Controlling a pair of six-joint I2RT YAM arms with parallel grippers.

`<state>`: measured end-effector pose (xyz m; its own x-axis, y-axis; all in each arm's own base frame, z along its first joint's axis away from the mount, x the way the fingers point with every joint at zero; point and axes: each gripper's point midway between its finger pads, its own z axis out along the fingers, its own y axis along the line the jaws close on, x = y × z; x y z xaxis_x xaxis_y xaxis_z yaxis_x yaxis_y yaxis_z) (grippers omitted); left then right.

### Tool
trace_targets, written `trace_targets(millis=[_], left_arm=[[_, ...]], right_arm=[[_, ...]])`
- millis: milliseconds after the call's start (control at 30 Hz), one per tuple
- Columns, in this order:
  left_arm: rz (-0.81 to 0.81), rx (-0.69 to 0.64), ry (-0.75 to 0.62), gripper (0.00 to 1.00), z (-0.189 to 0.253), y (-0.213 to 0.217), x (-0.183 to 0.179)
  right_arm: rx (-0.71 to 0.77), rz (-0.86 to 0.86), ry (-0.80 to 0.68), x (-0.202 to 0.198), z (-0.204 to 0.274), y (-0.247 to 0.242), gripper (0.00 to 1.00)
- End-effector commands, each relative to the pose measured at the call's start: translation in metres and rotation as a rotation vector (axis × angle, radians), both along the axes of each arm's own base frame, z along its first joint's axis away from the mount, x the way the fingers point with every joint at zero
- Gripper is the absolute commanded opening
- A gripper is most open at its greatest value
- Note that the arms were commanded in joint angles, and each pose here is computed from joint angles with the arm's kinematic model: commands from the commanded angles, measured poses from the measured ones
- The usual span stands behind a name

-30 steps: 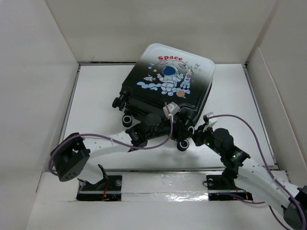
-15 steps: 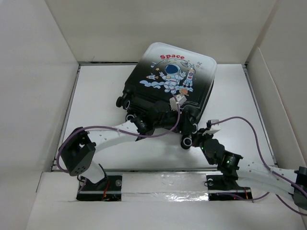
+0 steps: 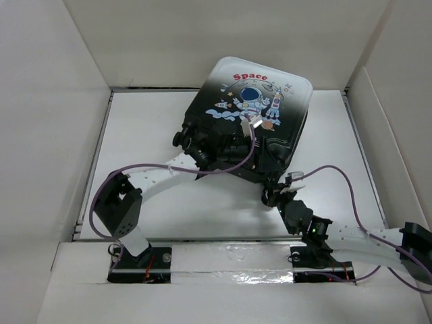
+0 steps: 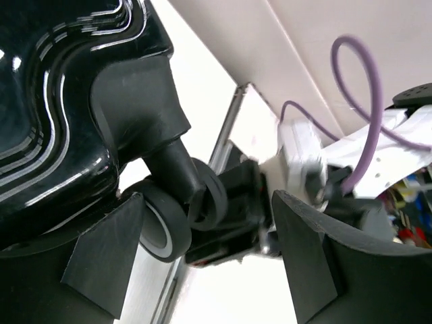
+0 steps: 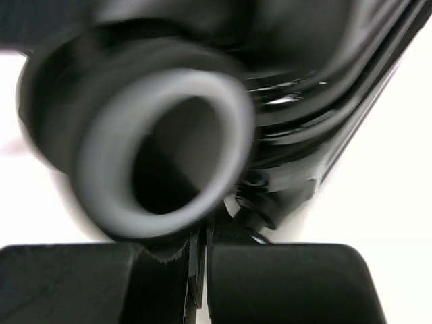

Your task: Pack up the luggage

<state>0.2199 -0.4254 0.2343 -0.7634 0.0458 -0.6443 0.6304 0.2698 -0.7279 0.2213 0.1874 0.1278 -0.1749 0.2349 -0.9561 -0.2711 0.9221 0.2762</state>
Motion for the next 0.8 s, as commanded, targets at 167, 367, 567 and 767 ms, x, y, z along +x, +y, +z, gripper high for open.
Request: trace_targets(millis=[167,367,567,767], left_arm=[[0.085,0.021,-0.119,0.73,0.025,-0.035,0.080],[0.213,0.076,-0.118,0.79,0.012,0.003,0.090],[0.648,0.050,-0.203,0.75,0.042,0.136,0.111],[1.057,0.175,-0.187,0.65,0.047,0.285,0.127]], right_arm=[[0.103,0.375,-0.137,-0.037,0.045,0.100,0.00],[0.038,0.201,-0.145,-0.014,0.035,0.108,0.00],[0.096,0.165,-0.102,-0.016,0.026,0.092,0.00],[0.121,0.213,-0.098,-0.022,0.033,0.084,0.00]])
